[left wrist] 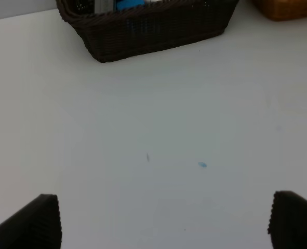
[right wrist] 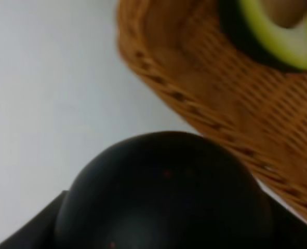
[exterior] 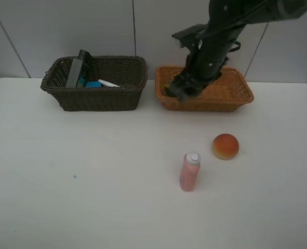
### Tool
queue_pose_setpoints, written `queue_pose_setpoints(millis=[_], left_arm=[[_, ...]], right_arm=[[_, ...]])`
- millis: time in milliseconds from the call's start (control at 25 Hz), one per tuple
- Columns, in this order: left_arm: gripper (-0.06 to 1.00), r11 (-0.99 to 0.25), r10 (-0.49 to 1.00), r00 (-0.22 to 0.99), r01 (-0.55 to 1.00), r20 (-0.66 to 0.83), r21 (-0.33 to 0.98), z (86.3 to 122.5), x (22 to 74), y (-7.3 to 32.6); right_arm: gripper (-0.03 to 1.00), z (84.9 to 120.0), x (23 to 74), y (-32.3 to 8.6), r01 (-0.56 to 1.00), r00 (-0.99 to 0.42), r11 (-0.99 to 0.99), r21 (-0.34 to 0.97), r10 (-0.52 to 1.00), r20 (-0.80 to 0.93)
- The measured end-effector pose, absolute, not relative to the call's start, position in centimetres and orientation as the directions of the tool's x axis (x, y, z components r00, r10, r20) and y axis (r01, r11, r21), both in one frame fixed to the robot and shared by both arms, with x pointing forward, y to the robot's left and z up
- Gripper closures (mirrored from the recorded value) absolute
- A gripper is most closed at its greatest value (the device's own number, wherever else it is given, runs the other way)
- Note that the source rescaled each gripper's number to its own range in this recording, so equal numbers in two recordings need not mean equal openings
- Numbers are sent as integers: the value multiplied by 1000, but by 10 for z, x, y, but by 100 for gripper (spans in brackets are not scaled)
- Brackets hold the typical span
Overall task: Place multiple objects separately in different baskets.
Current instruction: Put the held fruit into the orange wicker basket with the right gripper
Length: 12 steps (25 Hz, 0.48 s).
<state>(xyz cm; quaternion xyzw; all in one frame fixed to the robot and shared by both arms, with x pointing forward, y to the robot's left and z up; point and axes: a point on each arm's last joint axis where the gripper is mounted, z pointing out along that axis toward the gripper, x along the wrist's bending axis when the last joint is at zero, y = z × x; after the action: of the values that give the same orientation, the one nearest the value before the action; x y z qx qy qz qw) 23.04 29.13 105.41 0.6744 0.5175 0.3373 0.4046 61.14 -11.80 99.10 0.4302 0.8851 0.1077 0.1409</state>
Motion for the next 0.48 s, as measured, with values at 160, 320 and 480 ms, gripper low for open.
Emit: queue_pose_setpoints(millis=[160, 320, 480], left_arm=[[-6, -137, 971, 237, 425, 36, 895, 1054, 230, 291], [-6, -137, 971, 237, 425, 36, 895, 1054, 230, 291], [-6, -137, 971, 237, 425, 36, 895, 1054, 230, 291]], right_arm=[[23, 993, 634, -164, 796, -471, 489, 357, 871, -140], [23, 998, 660, -207, 805, -322, 316, 501, 944, -78], [23, 994, 677, -236, 801, -208, 175, 572, 978, -8]])
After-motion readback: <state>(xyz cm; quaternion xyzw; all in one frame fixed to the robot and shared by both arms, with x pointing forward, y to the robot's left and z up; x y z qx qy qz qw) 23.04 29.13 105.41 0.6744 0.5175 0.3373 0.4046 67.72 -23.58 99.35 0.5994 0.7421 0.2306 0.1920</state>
